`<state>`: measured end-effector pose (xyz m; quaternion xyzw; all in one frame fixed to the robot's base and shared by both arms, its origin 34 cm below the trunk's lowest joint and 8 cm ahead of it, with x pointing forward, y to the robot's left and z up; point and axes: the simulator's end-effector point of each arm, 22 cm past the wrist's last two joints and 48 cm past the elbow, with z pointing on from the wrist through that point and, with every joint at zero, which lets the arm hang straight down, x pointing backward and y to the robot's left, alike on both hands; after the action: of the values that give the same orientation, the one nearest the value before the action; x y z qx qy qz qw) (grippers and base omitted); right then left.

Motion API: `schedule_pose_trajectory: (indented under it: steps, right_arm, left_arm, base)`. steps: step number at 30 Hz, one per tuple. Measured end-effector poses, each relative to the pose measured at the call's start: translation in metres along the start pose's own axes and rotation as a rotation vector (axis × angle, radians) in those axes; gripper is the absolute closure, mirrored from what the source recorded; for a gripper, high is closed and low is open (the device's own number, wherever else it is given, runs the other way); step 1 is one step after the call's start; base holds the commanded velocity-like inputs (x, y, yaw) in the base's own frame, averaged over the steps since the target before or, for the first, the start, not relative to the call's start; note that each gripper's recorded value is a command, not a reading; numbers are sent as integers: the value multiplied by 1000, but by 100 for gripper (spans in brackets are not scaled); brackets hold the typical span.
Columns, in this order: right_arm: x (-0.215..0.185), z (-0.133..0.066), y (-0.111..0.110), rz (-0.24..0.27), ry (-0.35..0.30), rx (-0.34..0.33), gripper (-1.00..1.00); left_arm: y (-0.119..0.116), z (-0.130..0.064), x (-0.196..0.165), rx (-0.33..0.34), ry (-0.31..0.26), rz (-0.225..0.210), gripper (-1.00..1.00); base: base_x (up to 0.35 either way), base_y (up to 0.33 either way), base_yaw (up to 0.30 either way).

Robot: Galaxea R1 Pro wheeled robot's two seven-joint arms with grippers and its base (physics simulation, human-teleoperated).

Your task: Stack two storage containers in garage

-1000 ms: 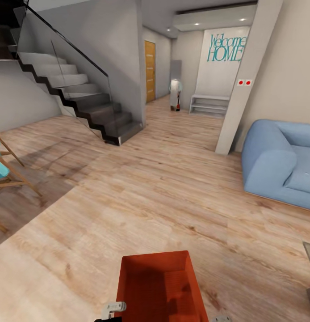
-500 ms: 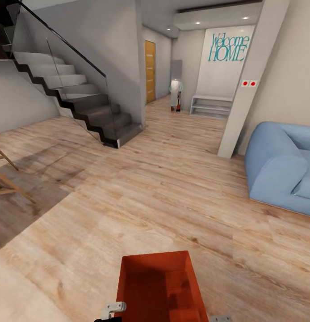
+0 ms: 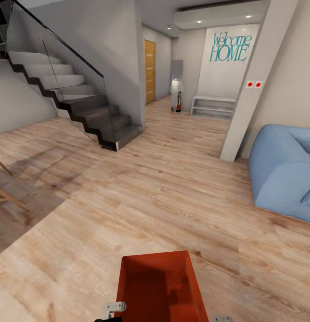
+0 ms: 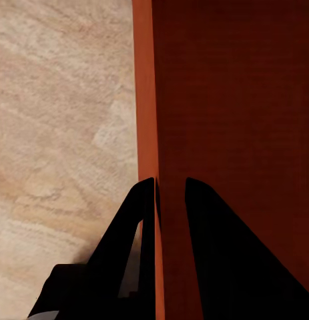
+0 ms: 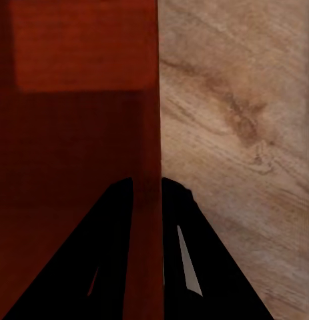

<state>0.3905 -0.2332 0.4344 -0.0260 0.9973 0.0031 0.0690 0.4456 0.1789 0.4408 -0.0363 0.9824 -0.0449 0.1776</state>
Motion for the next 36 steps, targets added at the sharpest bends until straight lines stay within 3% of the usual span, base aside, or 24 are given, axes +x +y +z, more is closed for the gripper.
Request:
schedule_pose_trajectory:
  steps: [36]
  right_arm:
    - [0,0,1,-1,0,0,100]
  left_arm:
    - [1,0,0,0,1,0,100]
  base:
    - [303,0,-10]
